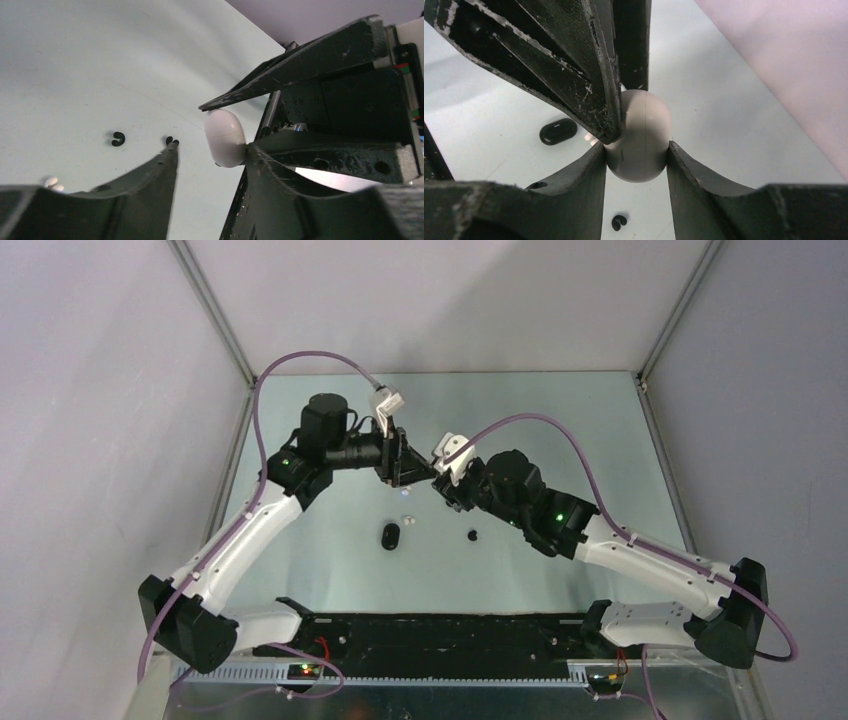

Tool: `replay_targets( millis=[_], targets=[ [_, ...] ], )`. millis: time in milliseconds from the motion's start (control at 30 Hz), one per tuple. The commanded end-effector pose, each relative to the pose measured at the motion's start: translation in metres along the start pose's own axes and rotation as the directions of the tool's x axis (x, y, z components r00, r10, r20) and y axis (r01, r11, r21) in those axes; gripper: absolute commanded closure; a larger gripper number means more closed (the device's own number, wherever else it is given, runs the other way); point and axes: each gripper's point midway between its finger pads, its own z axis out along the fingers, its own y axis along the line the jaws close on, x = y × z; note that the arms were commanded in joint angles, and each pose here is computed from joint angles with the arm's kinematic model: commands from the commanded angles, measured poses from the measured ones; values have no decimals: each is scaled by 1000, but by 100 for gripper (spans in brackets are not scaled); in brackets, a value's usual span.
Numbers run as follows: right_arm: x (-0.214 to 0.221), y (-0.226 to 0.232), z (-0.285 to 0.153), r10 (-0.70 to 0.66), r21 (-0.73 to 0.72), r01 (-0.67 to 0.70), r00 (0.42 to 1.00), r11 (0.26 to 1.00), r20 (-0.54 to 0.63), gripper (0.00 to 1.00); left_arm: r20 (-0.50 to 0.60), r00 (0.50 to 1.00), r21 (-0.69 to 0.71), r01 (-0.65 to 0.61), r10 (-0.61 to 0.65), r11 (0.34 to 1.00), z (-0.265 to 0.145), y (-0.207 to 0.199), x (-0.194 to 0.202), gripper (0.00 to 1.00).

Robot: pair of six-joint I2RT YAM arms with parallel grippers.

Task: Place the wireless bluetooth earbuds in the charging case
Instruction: Pass from the right arm to the left, then open the charging case.

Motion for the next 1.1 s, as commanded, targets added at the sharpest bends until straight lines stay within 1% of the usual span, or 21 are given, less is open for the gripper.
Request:
replay_targets(
  millis=[0, 100, 167, 367, 500, 567, 600, 633, 667, 700, 733, 767, 800, 833, 867, 900, 933, 967, 1000, 1033, 1067],
  targets=[
    [-46, -6, -3, -7, 23, 3, 991, 1000, 136, 100, 18, 997, 15, -72, 72, 997, 1, -6, -12, 47],
    [-46, -7, -2, -21, 37, 16, 991, 999, 135, 100, 15, 997, 27, -79, 79, 996, 1, -8, -11, 57],
    [-47, -8, -1, -25, 43, 19, 990, 999, 141, 100, 9, 997, 36, -78, 77, 996, 3, -9, -10, 60],
    [-51, -8, 2, -28, 50, 21, 988, 999, 154, 100, -5, 997, 61, -72, 73, 995, 6, -11, -9, 61],
    [-51, -8, 2, -29, 50, 22, 988, 999, 155, 100, -11, 997, 74, -74, 75, 994, 7, -11, -8, 67],
    [-51, -7, 2, -30, 46, 23, 987, 999, 155, 99, -14, 997, 84, -78, 79, 993, 8, -12, -8, 77],
    [-51, -7, 2, -30, 44, 23, 987, 999, 155, 97, -14, 996, 90, -83, 85, 992, 8, -13, -8, 86],
    [-50, -6, 2, -29, 36, 24, 988, 999, 154, 86, -13, 996, 90, -87, 89, 992, 8, -13, -9, 90],
    [-50, -5, 1, -25, 28, 21, 988, 999, 155, 78, -11, 995, 91, -98, 100, 991, 7, -13, -9, 98],
    [-47, -4, 0, -26, 17, 24, 989, 1000, 145, 58, -6, 994, 90, -109, 110, 990, 6, -14, -10, 99],
    [-49, -2, -3, -25, -16, 28, 988, 999, 154, 48, 2, 991, 85, -133, 133, 987, 4, -15, -12, 100],
    [-42, 1, -7, -29, -43, 34, 991, 998, 127, 30, 6, 989, 82, -146, 146, 986, 2, -15, -12, 100],
    [-45, 2, -14, -25, -80, 36, 990, 996, 138, 24, 16, 983, 79, -181, 180, 980, -1, -17, -13, 100],
    [-38, 5, -18, -16, -114, 28, 994, 993, 107, 16, 16, 980, 76, -197, 197, 977, -3, -17, -12, 100],
    [-40, 4, -28, -3, -156, 22, 993, 988, 117, 12, 29, 969, 69, -248, 246, 966, -7, -18, -14, 100],
    [-35, -3, -39, 9, -177, 8, 995, 984, 96, 9, 26, 962, 64, -271, 270, 960, -8, -17, -10, 100],
    [-30, 11, -50, 22, -289, 3, 996, 957, 83, 7, 33, 943, 56, -333, 331, 941, -12, -17, -8, 100],
    [-31, -1, -60, 35, -291, -7, 995, 957, 93, 4, 33, 932, 53, -362, 360, 931, -14, -16, -6, 100],
    [-32, 12, -71, 56, -390, -12, 993, 921, 102, 2, 40, 903, 49, -430, 429, 901, -18, -17, -3, 100],
    [-35, 10, -83, 79, -435, -16, 989, 900, 127, 2, 46, 865, 52, -502, 501, 863, -20, -16, -1, 100],
    [-34, 10, -86, 91, -452, -25, 988, 892, 124, 2, 49, 844, 52, -537, 535, 842, -24, -17, 5, 100]
  ],
)
